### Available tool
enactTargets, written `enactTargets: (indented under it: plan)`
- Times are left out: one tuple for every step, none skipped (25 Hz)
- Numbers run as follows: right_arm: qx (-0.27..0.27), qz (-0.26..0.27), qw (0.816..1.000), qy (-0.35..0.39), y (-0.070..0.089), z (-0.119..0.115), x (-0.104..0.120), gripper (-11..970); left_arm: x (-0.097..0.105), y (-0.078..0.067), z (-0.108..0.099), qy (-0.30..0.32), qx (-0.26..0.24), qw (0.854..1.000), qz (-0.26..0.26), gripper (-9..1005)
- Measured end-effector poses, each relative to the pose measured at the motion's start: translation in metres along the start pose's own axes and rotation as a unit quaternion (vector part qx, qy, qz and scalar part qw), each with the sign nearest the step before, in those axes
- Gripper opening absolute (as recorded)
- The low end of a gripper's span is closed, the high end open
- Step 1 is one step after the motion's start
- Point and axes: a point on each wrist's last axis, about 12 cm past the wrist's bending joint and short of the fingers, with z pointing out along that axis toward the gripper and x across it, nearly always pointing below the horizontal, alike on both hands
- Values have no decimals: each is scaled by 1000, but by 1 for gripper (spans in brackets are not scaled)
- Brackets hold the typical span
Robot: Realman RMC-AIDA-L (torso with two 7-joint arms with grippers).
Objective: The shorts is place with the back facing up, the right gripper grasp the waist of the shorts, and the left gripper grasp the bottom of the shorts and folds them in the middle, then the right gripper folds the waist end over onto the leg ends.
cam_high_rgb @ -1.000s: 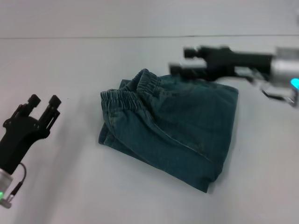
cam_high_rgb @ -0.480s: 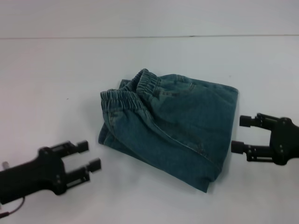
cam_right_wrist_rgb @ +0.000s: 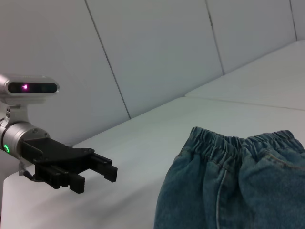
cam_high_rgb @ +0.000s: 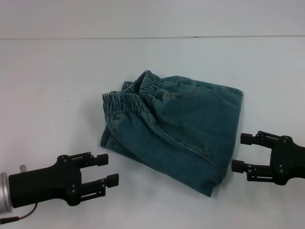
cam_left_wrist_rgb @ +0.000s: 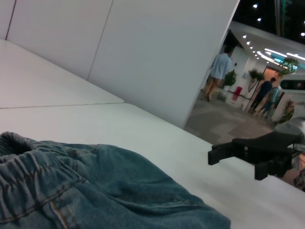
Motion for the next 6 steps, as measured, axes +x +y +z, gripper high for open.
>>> enactTargets:
  plan:
    - [0,0,1000,0,0,1,0,927,0,0,0,-1,1,1000,-2,637]
    - [1,0,1000,0,0,1,0,927,-1,-1,0,-1,4,1000,-4,638]
    - [1,1,1000,-1,0,2,1,927,-1,-1,-1,-2,7,1000,-5,639]
    - [0,2,1000,-1,0,3,1,927,-1,-2,-1,-3,9,1000,-5,640]
    - [0,2,1000,-1,1,3,1,927,-2,-2,-1,-3,11,1000,-5,641]
    - [-1,3,1000,-2,1,4,1,927,-2,-2,-1,-4,12,1000,-6,641]
